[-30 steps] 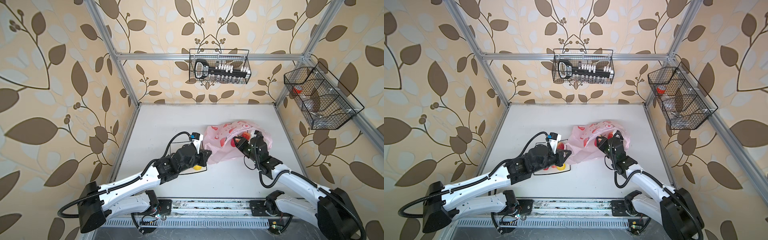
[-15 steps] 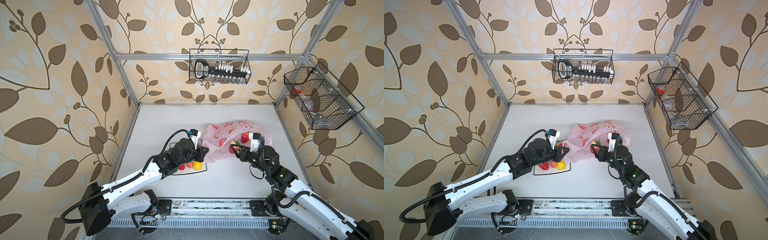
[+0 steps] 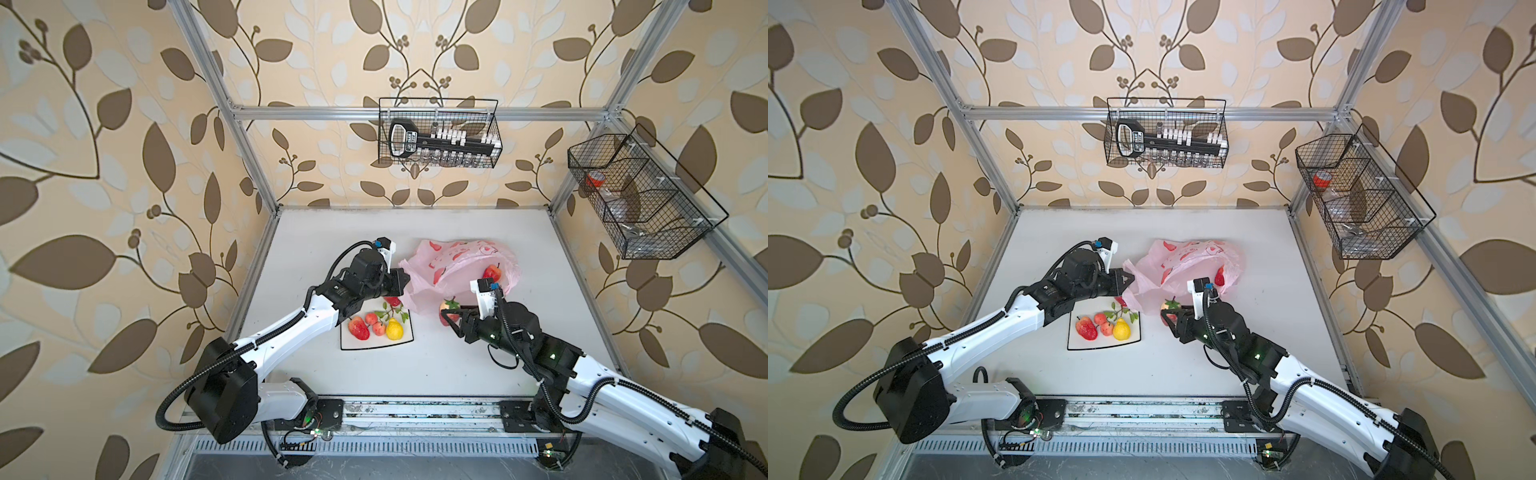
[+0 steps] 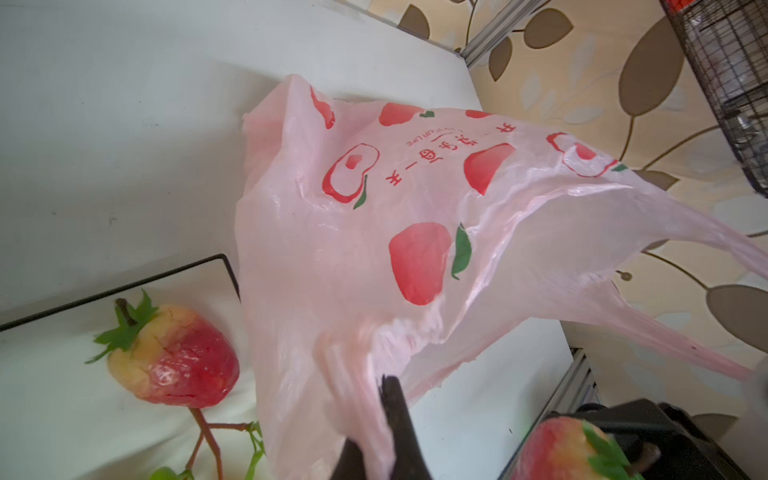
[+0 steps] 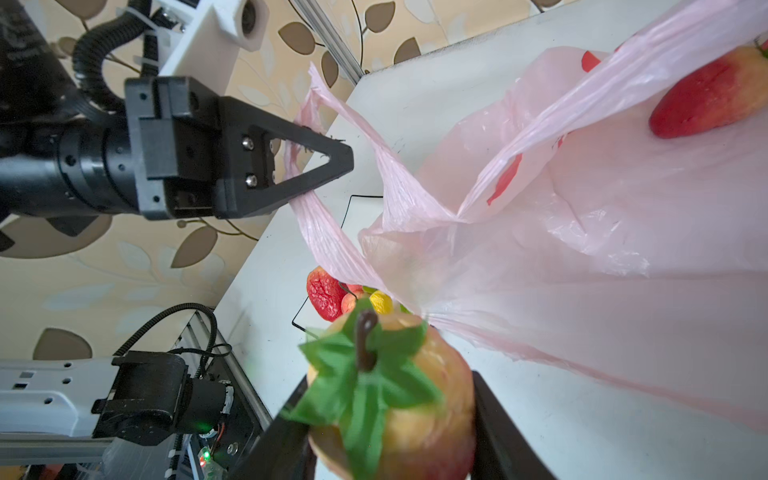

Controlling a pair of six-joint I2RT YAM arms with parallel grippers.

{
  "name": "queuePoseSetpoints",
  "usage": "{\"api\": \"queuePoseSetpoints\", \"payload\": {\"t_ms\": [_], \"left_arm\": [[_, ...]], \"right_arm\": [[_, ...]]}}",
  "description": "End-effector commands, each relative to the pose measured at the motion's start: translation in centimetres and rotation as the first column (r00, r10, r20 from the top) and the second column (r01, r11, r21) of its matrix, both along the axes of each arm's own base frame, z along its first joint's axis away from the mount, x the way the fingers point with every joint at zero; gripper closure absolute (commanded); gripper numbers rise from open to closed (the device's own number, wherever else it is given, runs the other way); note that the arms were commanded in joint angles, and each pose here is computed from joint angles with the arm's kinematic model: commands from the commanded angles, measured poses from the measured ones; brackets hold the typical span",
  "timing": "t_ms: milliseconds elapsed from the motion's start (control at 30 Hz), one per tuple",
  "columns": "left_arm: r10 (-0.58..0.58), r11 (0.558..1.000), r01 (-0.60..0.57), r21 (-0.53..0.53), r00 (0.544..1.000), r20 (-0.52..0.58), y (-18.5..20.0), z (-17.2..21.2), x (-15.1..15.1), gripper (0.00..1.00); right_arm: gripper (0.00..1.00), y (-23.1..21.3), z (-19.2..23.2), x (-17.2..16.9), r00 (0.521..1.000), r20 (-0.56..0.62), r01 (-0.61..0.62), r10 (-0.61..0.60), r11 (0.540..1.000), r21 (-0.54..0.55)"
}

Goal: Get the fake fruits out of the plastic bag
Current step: 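Lift the small strawberry out of the bag toward the plate, then carry the strawberry over the white plate and lower it with the right gripper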

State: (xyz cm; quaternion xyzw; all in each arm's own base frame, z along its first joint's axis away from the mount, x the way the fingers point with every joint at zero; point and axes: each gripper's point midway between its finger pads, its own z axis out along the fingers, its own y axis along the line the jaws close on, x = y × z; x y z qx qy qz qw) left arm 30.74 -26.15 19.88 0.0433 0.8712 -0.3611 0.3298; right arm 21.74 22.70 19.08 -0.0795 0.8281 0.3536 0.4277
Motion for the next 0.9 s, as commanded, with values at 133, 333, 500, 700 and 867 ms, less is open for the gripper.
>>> {"api": "queuePoseSetpoints", "payload": {"t_ms": [133, 333, 500, 700, 867], "left_arm": [[-0.069, 0.995, 0.071, -0.075, 0.997, 0.033, -0.4, 2.4, -1.8, 0.45], [-0.043, 0.993, 0.045, -0.107, 0.999, 0.014, 1.7, 2.9, -4.7, 0.05], [0.002, 0.997, -0.001, -0.072, 1.0, 0.02, 4.2, 3.8, -6.6, 0.01], [0.149, 0.989, -0.149, -0.01, 0.987, 0.066, 8.6, 4.9, -8.0, 0.01], [0.306, 0.95, -0.31, 0.034, 0.947, 0.1, 12.7, 4.7, -8.8, 0.01]], "right_arm": [[0.59, 2.1, 2.8, 0.7, 0.996, 0.085, -0.015, 0.016, 1.0, -0.006], [0.6, 2.2, 3.7, 1.0, 0.994, 0.107, -0.009, 0.007, 1.0, 0.014], [0.6, 2.7, 5.7, 0.7, 0.988, 0.15, -0.043, 0.035, 0.998, 0.054], [0.6, 4.7, 10.1, -0.1, 0.965, 0.225, -0.16, 0.133, 0.981, 0.106], [0.6, 6.6, 13.9, -0.3, 0.938, 0.289, -0.239, 0.192, 0.961, 0.138]]}}
